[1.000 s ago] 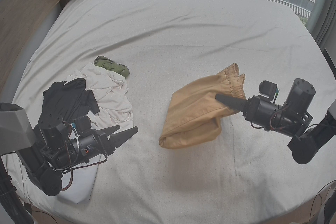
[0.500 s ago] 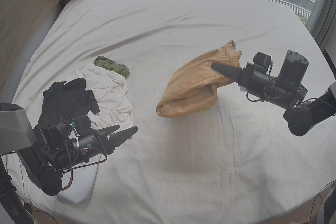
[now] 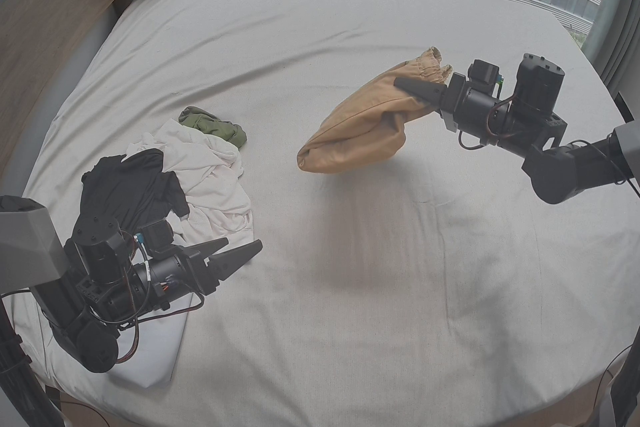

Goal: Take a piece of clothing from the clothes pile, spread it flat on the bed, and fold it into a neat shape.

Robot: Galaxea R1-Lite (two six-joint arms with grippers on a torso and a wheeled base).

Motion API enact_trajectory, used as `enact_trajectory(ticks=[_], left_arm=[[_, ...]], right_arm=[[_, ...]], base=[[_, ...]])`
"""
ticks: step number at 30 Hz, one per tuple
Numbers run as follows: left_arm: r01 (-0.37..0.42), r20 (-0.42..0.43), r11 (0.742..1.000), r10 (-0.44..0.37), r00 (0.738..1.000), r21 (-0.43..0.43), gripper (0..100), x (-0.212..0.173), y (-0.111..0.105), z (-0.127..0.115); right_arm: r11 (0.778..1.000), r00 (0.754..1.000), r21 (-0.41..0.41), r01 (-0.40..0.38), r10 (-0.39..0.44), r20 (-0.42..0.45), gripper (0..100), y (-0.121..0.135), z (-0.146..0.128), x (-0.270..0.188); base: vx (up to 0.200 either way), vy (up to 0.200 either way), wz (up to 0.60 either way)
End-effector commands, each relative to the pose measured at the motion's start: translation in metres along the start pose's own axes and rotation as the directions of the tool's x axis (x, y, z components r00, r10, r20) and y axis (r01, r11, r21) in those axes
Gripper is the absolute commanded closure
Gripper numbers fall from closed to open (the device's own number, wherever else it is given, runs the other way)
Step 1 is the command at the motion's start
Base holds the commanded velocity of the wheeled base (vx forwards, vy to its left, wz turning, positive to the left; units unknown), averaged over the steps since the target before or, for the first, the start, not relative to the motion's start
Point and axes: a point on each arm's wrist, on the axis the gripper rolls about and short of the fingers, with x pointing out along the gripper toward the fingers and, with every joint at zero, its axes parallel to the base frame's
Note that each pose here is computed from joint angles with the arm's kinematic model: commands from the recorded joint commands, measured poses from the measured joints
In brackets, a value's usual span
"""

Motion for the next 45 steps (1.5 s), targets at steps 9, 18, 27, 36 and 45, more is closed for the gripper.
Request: enact_trajectory(ticks=[9,18,27,36,45], left_arm=[[-0.015,0.010,1.000,0.015,1.000,-0.012,0,-0.002,0.004,0.002],[-0.016,0.011,0.999,0.016,1.000,-0.033,0,-0.002,0.006,0.003],[-0.012,0.014,0.999,0.013,1.000,-0.037,0,-0.003,0.006,0.004],[-0.011,0.017,0.999,0.012,1.000,-0.037,0,-0.002,0.006,0.004],[-0.009,0.023,0.999,0.010,1.000,-0.033,0,-0.001,0.006,0.006]], right_arm=[[1.000,1.000,-0.003,0.000,0.000,0.008,100,-0.037,0.020,0.055],[0.978,0.981,0.117,0.175,-0.163,-0.103,100,-0.127,-0.054,0.075],[0.962,0.968,0.127,0.243,-0.231,-0.101,100,-0.154,-0.062,0.065],[0.963,0.963,0.064,0.262,-0.256,-0.082,100,-0.141,-0.038,0.045],[0.928,0.920,0.063,0.368,-0.353,-0.169,100,-0.142,-0.069,0.028]], base=[[0.000,0.000,0.00],[0.000,0.000,0.00],[0.000,0.000,0.00],[0.000,0.000,0.00],[0.000,0.000,0.00]])
